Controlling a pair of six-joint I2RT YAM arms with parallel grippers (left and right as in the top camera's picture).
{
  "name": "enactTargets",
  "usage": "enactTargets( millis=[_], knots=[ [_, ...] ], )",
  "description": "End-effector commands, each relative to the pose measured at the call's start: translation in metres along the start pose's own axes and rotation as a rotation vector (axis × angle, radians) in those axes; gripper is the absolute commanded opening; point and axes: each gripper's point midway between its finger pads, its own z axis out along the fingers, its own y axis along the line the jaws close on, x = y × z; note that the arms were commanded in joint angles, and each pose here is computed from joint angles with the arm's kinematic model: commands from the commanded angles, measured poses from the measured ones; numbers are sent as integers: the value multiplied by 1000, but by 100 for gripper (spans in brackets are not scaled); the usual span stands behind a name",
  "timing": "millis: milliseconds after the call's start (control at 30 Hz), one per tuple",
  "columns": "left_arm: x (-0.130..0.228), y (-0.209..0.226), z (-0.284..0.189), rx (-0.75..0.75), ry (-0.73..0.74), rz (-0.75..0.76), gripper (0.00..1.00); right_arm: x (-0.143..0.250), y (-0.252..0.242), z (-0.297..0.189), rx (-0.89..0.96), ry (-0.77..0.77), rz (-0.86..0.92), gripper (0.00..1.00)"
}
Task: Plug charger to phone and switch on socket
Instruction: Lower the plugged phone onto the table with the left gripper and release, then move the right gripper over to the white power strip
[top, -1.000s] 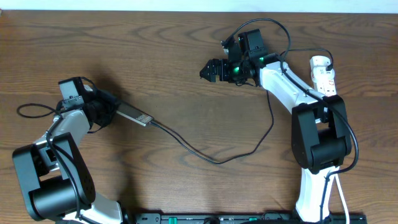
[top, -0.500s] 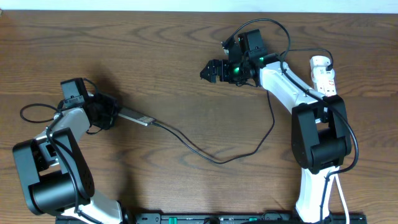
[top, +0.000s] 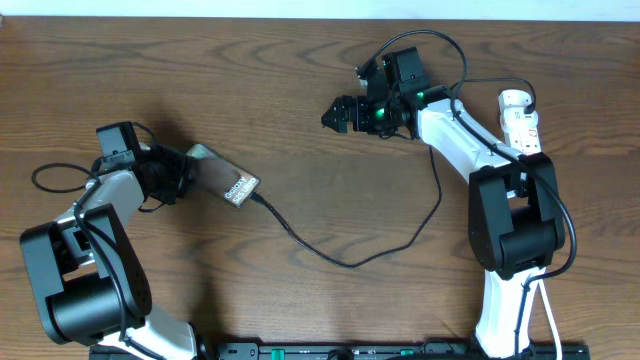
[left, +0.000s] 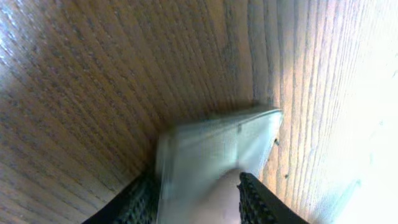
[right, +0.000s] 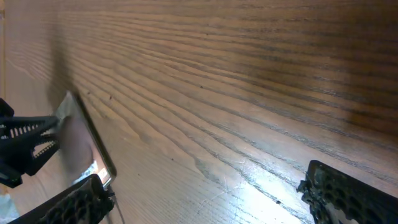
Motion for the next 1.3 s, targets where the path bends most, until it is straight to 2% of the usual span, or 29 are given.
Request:
enactTargets(
  millis=[0,200,300,400,500,633,767,933,1067,1267],
  knots=[
    [7,35,11,-119,15,-26,46,-6,11,-8,-7,-22,-41,99],
    [7,35,11,-123,17,50,50,-6,11,-8,-7,-22,-41,99],
    [-4,22,8,-75,-25,121,53,-6,11,-8,-7,-22,-41,99],
    [-18,-9,-6,15,-105,235,55,-6,11,-8,-6,-21,-52,99],
    [-31,-53,-38,117,-208,407,59,-6,11,-8,-5,-20,-77,99],
    [-36,-107,-95,217,-350,631,79,-10,14,-12,-5,-32,-105,99],
    [-22,-141,-137,286,-437,764,84,-24,16,-32,77,-68,-148,99],
    [4,-163,-158,347,-467,845,86,-57,5,-94,361,-177,-153,99],
    [20,-170,-156,366,-447,878,86,-85,-8,-175,603,-337,-120,99],
    [24,-171,-154,370,-437,886,87,-95,-44,-301,798,-537,1,99]
  ],
)
